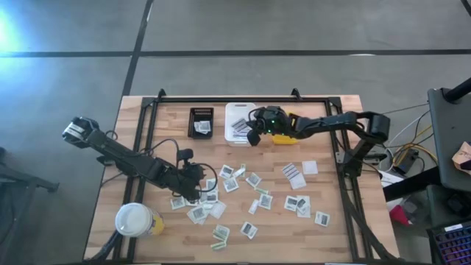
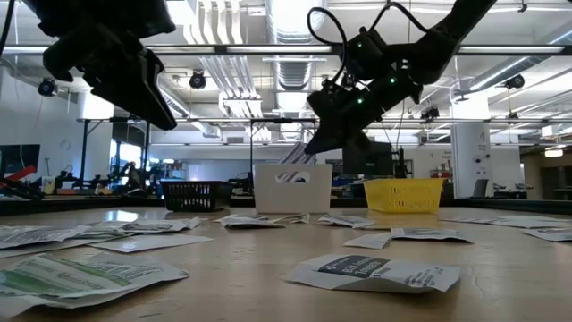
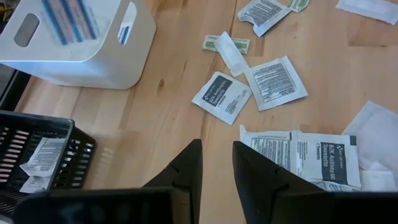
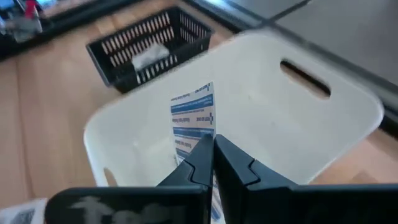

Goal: Pick & Place First Aid Supplies
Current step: Put the blue bandage into the white bin

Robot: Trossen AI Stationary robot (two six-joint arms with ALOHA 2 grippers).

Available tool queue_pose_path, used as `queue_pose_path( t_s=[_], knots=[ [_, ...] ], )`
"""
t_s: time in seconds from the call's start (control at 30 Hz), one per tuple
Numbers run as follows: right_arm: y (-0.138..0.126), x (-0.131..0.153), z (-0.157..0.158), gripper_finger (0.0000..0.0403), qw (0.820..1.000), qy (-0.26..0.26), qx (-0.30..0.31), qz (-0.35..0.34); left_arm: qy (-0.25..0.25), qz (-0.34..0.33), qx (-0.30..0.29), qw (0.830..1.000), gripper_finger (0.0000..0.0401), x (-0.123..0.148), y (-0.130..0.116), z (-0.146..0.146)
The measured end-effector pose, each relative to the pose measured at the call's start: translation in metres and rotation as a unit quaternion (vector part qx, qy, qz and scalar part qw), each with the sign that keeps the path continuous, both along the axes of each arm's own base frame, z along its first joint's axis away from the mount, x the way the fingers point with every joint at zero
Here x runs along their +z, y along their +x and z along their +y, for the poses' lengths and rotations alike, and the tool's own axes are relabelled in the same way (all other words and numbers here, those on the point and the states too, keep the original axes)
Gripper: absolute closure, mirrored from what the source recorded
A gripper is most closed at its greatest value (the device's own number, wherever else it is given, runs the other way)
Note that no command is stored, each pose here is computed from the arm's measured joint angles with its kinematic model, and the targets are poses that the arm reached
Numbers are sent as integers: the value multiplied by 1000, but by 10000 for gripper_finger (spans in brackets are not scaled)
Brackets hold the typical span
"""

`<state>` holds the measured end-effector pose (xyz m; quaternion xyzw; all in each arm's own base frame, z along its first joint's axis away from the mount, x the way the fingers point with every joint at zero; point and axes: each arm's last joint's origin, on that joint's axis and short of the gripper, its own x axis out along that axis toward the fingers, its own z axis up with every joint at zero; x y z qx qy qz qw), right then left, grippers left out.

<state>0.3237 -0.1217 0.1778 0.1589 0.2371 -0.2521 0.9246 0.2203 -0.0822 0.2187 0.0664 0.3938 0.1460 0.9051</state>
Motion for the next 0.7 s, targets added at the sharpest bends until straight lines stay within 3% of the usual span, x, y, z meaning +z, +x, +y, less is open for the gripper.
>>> queue_pose_path(
  t_s=[0.53,0.7],
  knots=[
    [3,1,-5,393,1000,-17,6,9,9,7,-2,1000,318,0,0,2],
    [1,1,-10,363,1000,-16,-1,10,13,9,-5,1000,318,0,0,3]
  ],
)
